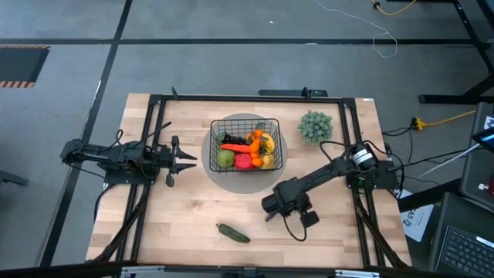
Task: Build produce basket
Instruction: Put the purple eggplant into the black wire basket
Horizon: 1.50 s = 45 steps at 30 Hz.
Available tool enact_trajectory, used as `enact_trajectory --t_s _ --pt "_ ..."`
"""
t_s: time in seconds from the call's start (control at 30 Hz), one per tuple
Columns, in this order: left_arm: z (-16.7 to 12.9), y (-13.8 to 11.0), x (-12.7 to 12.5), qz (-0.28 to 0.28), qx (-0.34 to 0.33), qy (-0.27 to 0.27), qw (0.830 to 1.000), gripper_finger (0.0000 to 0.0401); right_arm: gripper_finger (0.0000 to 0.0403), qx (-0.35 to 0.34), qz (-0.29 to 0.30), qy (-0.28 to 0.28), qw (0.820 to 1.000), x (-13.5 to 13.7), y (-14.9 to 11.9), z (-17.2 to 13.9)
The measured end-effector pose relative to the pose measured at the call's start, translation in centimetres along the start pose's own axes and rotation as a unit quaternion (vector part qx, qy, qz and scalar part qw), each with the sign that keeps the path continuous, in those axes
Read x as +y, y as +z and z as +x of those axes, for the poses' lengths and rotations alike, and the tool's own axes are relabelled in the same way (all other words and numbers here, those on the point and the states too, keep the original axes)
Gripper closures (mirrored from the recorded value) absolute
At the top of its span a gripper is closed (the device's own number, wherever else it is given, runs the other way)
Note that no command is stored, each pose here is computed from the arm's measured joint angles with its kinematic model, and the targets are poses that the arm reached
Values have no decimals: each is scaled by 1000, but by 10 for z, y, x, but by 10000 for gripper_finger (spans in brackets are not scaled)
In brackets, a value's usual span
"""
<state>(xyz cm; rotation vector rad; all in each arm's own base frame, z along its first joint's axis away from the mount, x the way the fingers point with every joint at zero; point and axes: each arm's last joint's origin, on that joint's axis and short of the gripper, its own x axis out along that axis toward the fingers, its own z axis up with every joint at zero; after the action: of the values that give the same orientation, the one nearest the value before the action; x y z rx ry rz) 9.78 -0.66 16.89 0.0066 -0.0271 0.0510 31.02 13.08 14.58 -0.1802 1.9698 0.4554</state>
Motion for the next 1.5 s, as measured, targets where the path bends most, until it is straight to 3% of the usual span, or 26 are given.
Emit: enact_trajectory --t_s 0.27,0.47,0.83,1.03,1.17,1.33,1.5 --pt "0 0 0 0 0 0 1000 307 391 74 33 -70 994 17 -15 -31" --pt "0 0 0 0 0 0 1000 307 391 23 40 -86 995 26 -25 -53" --pt "0 0 0 0 0 0 1000 307 391 -95 106 -81 986 39 -77 -100" --pt "0 0 0 0 0 0 1000 307 391 -136 96 -76 983 43 -97 -114" --pt "0 0 0 0 0 0 1000 307 389 -158 102 -126 974 40 -97 -116" --pt "0 0 0 0 0 0 1000 307 360 -187 105 -175 961 37 -91 -117" --pt "0 0 0 0 0 0 1000 307 302 -232 86 -178 953 38 -82 -121"
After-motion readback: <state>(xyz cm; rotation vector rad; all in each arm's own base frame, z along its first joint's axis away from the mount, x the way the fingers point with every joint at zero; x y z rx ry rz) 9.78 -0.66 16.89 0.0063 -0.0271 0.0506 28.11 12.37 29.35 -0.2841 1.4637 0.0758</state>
